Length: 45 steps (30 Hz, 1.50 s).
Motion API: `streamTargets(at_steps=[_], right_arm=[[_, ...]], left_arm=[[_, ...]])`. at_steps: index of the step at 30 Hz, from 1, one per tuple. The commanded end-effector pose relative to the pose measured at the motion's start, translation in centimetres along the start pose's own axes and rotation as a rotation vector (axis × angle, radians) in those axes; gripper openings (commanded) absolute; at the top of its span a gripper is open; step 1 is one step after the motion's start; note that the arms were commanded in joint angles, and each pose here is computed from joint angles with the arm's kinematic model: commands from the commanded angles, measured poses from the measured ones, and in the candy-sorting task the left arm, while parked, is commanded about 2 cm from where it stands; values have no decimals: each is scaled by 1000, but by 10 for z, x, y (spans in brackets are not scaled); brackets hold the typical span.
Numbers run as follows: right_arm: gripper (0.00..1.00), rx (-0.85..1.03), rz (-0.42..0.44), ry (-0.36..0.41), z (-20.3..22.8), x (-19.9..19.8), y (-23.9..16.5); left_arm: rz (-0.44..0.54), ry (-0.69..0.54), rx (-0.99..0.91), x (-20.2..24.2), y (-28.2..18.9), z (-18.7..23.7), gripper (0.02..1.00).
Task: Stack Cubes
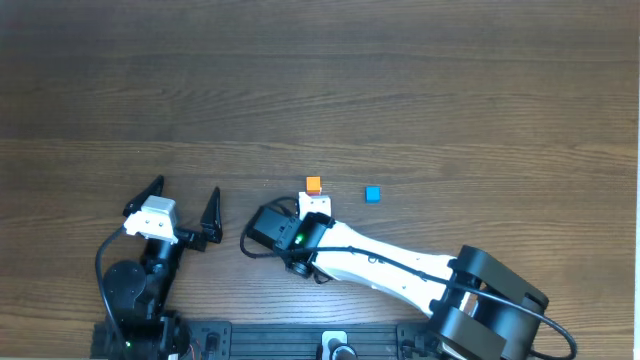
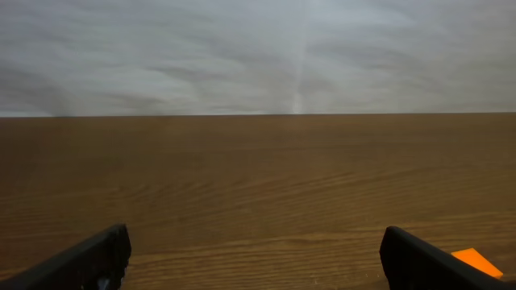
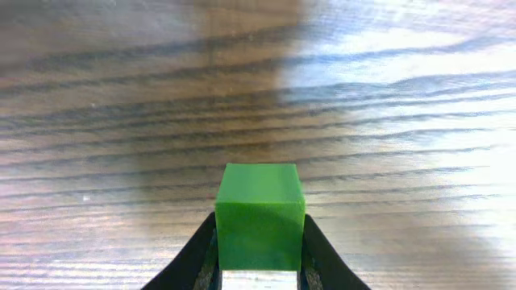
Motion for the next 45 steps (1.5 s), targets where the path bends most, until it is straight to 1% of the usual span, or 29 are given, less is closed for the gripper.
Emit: streamTargets(at_steps=[1, 6, 9, 12, 16, 20, 24, 45], right_arm=[[156, -78, 12, -21, -32, 2, -38], [91, -143, 55, -25, -67, -11, -82], [62, -170, 31, -37, -88, -16, -99], [66, -186, 23, -39, -109, -30, -106], [64, -152, 10, -42, -120, -38, -96], [56, -107, -10, -66, -127, -32, -73], [40, -50, -30, -70, -125, -25, -56], [40, -45, -39, -57, -126, -26, -53]], left_arm=[[13, 15, 2, -2, 0, 1, 1000], [13, 15, 2, -2, 0, 1, 1000], [13, 15, 2, -2, 0, 1, 1000], [13, 15, 2, -2, 0, 1, 1000], [13, 15, 2, -2, 0, 1, 1000], [13, 15, 2, -2, 0, 1, 1000], [13, 15, 2, -2, 0, 1, 1000], [13, 15, 2, -2, 0, 1, 998]])
Point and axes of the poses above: each gripper's point midway between its finger pads, its own y axis out along the fingers, its own x axis along the line the jaws close on, z = x × y, the point moved 3 cm from there along -y, back along the fingers, and after that the axes turned 10 degrees about -y, right-handed, at the moved point
